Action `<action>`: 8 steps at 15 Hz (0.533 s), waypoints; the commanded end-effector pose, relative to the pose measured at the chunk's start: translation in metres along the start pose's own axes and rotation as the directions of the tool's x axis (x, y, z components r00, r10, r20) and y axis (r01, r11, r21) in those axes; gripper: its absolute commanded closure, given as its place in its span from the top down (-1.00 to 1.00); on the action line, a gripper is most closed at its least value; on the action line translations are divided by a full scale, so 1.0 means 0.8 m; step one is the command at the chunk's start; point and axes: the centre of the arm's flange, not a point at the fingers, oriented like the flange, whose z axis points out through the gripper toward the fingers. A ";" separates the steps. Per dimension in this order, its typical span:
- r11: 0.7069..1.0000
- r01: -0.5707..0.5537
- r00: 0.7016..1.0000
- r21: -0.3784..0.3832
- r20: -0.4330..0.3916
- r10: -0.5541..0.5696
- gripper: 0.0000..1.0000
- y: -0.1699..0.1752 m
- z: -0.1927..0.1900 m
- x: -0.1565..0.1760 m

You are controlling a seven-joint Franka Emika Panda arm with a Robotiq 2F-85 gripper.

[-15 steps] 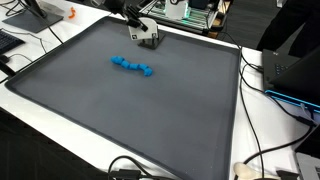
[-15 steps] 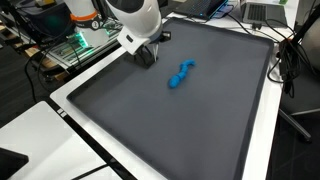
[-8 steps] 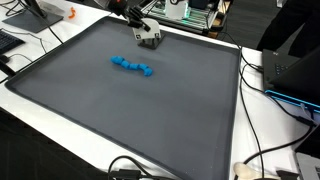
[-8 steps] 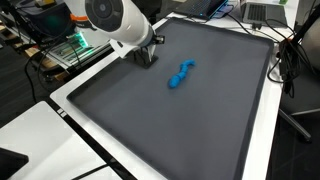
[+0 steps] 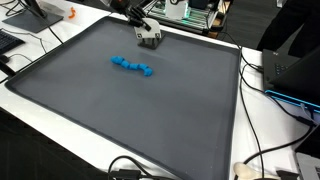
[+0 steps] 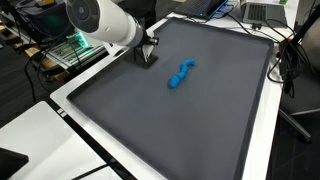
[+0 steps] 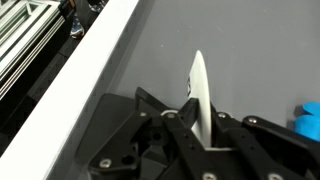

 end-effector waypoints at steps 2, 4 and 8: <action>0.996 -0.030 0.998 0.083 -0.046 0.034 -0.96 0.027 0.005 -0.006; 0.994 -0.033 0.997 0.106 -0.065 0.040 -0.96 0.027 0.009 -0.003; 0.986 -0.056 0.994 0.158 -0.082 0.070 -0.96 0.030 0.013 0.007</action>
